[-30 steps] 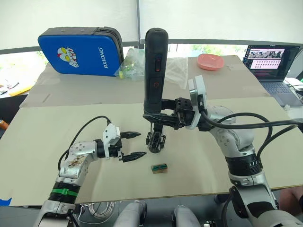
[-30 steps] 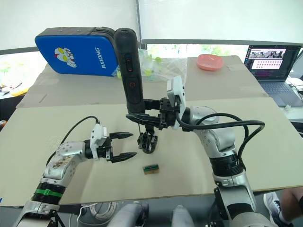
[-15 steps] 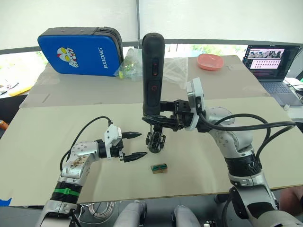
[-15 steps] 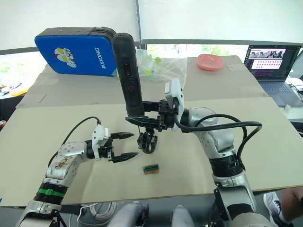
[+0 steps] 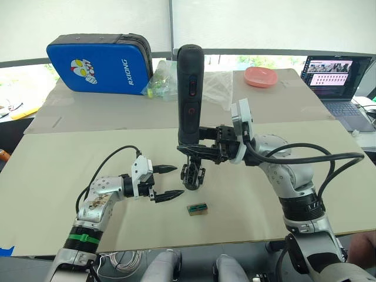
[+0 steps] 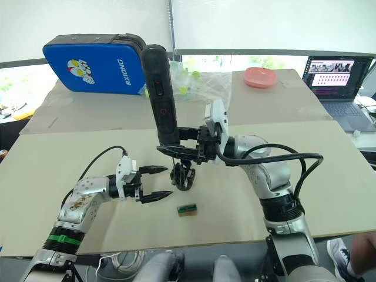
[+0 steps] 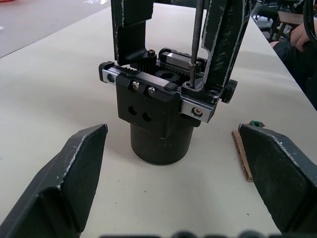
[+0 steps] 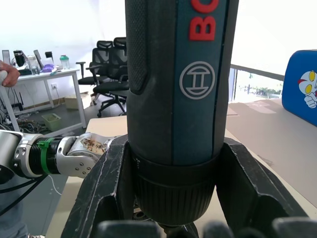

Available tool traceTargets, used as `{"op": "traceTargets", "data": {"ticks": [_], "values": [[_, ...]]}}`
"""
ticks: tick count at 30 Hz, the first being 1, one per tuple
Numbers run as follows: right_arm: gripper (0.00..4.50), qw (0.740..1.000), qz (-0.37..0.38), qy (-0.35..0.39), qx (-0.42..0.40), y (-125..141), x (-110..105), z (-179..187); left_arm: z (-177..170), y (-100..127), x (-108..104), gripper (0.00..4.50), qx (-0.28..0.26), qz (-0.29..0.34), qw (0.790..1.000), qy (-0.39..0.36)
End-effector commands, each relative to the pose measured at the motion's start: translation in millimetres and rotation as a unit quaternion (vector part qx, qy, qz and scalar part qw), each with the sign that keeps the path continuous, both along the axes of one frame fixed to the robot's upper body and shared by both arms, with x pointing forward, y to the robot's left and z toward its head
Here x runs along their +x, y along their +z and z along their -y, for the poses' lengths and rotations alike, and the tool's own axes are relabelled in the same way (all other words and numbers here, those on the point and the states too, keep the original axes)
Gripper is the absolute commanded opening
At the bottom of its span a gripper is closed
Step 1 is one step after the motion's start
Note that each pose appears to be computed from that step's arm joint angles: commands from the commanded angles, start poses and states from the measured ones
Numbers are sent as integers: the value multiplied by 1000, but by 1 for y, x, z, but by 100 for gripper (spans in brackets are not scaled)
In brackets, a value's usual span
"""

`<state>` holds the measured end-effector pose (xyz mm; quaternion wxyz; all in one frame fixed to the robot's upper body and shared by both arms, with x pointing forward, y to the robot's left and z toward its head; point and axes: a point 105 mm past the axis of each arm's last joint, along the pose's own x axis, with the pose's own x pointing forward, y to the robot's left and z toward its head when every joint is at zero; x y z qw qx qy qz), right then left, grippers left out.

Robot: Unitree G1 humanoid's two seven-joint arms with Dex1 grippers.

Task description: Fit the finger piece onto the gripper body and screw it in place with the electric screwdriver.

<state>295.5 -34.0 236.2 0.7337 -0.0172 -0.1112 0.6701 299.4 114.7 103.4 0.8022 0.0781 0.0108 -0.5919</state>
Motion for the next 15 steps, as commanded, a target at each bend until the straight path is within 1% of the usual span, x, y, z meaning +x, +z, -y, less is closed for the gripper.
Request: {"op": "traceTargets", "data": {"ticks": [1,15], "values": [[191,999,41,2,17,16,-7,3,1,6,0,450,-3,16,1000,-3],[191,999,44,-2,19,16,-6,3,2,5,-1,450,-5,11,1000,-3]]}}
